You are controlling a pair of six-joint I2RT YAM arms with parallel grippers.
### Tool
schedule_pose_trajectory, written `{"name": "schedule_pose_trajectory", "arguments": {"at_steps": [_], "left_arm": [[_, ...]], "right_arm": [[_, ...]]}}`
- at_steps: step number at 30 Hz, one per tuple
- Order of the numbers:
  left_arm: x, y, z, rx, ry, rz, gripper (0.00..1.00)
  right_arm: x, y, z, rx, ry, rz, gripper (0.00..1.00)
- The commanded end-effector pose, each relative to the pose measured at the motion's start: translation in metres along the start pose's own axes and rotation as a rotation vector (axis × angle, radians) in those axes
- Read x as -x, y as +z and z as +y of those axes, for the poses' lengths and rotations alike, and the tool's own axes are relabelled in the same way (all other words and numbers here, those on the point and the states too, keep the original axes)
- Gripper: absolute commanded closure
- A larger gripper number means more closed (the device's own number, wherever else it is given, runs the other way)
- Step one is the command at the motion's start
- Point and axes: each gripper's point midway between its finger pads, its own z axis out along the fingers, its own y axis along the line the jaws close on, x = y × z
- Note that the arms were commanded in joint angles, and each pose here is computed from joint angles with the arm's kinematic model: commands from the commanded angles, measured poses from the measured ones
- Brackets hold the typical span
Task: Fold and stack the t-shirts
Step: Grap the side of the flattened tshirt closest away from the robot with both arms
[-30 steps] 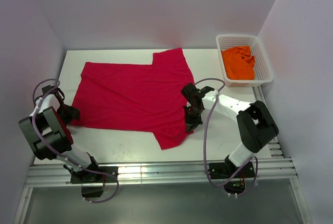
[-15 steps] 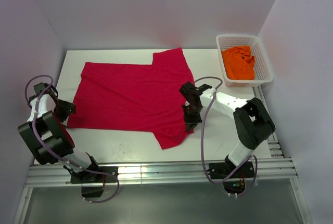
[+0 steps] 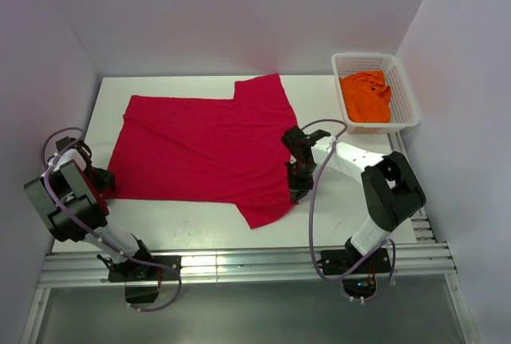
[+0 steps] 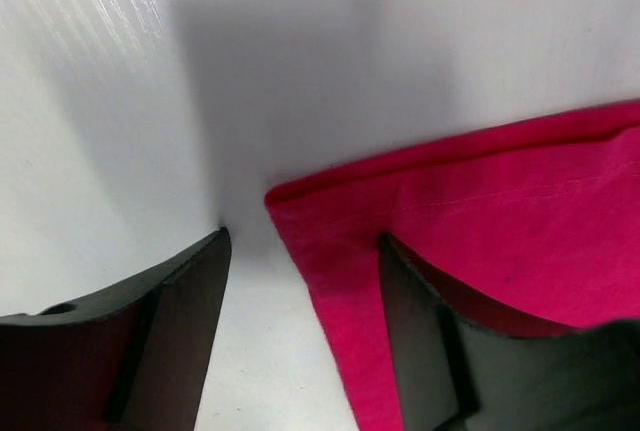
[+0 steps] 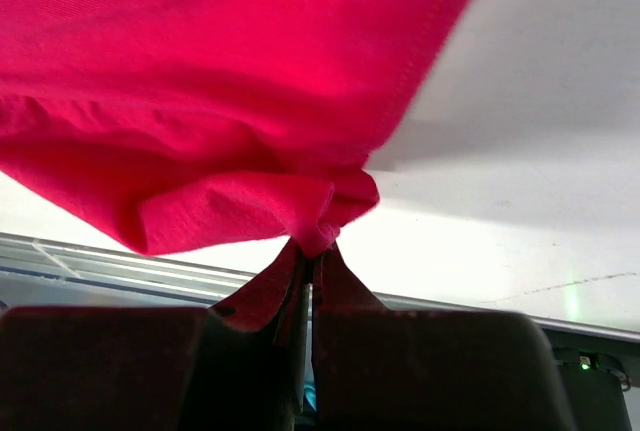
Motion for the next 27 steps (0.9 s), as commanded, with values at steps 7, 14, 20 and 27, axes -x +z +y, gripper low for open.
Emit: {"name": "schedule_pose_trajectory", "arguments": {"at_steps": [7, 14, 20, 27], "left_arm": [[0.002, 0.024, 0.006, 0.047, -0.013, -0.017, 0.74], [0.006, -0.001, 0.004, 0.018, -0.013, -0.03, 1.0], [0.005, -0.034, -0.004, -0.052, -0.015, -0.017, 1.0], [0.016, -0.059, -0.027, -0.144, -0.023, -0.004, 1.0]], "right_arm": [[0.003, -0.014, -0.018, -0.003, 0.019, -0.07, 1.0], [0.003, -0.02, -0.031, 0.005, 0.062, -0.099, 1.0], [0.013, -0.04, -0.035, 0.034, 0.096, -0.152, 1.0], [0.036, -0.077, -0.021, 0.072, 0.09, -0.205, 1.0]]}}
